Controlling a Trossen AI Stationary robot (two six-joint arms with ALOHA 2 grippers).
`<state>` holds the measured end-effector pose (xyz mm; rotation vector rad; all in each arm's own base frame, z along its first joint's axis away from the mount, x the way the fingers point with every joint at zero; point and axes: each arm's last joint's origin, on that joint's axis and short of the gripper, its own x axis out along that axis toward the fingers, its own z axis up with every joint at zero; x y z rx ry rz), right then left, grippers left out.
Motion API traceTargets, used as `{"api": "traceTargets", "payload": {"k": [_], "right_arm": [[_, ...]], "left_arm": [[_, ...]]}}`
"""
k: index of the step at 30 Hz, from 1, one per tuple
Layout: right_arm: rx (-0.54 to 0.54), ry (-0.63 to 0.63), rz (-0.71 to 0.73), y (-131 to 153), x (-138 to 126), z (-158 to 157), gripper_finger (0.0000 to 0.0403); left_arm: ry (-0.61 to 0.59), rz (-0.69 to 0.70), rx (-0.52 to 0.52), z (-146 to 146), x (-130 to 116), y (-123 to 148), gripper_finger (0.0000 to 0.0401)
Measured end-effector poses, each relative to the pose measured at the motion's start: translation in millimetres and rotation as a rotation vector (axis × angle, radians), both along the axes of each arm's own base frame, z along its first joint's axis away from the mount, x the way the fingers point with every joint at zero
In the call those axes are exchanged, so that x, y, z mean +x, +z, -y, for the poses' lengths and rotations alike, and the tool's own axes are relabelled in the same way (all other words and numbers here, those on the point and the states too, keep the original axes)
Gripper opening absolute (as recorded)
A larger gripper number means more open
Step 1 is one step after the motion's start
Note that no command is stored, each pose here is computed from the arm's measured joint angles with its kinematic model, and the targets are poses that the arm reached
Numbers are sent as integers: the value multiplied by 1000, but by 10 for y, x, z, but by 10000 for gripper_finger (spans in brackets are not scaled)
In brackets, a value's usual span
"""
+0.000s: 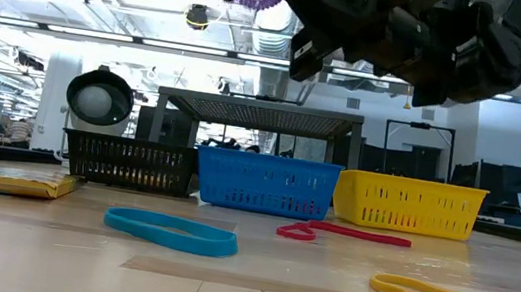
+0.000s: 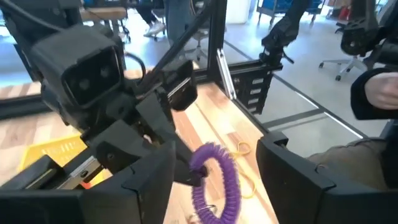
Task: Pick & Place Office Desk Supplies
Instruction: Put the purple spiral keychain into the yellow bin
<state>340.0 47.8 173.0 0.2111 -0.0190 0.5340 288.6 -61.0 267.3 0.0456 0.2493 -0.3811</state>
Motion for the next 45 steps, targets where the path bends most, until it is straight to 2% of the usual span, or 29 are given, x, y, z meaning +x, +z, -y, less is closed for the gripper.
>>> {"api": "traceTargets", "payload": {"k": [3, 9, 14, 19, 23, 27, 34, 39, 45], "right_arm": [[-32, -3, -30, 108, -47, 20, 3], [-130, -9, -148, 416, -267, 68, 3], [-167, -39, -208, 715, -546, 165, 2], [-197, -116, -243, 870, -836, 250, 2], [-180, -163, -249, 791, -1087, 308, 2], [-151, -264, -247, 631, -1329, 343, 2], [-82, -354, -156, 350, -1666, 347, 2], [-38, -396, -127, 199, -1796, 330, 3], [-49, -466, -163, 96, -1813, 294, 3]], "left_arm": [[3, 10, 3, -22, -109, 113, 230], [34, -66, 31, -66, -286, 165, 232], [36, -93, 33, -73, -321, 161, 232], [35, -129, 40, -75, -334, 127, 232], [36, -151, 41, -77, -342, 106, 232], [45, -158, 45, -83, -343, 100, 232], [154, -187, 83, -124, -374, -7, 232], [214, -143, 3, -227, -511, -210, 232], [263, -44, -91, -331, -785, -362, 232]]}}
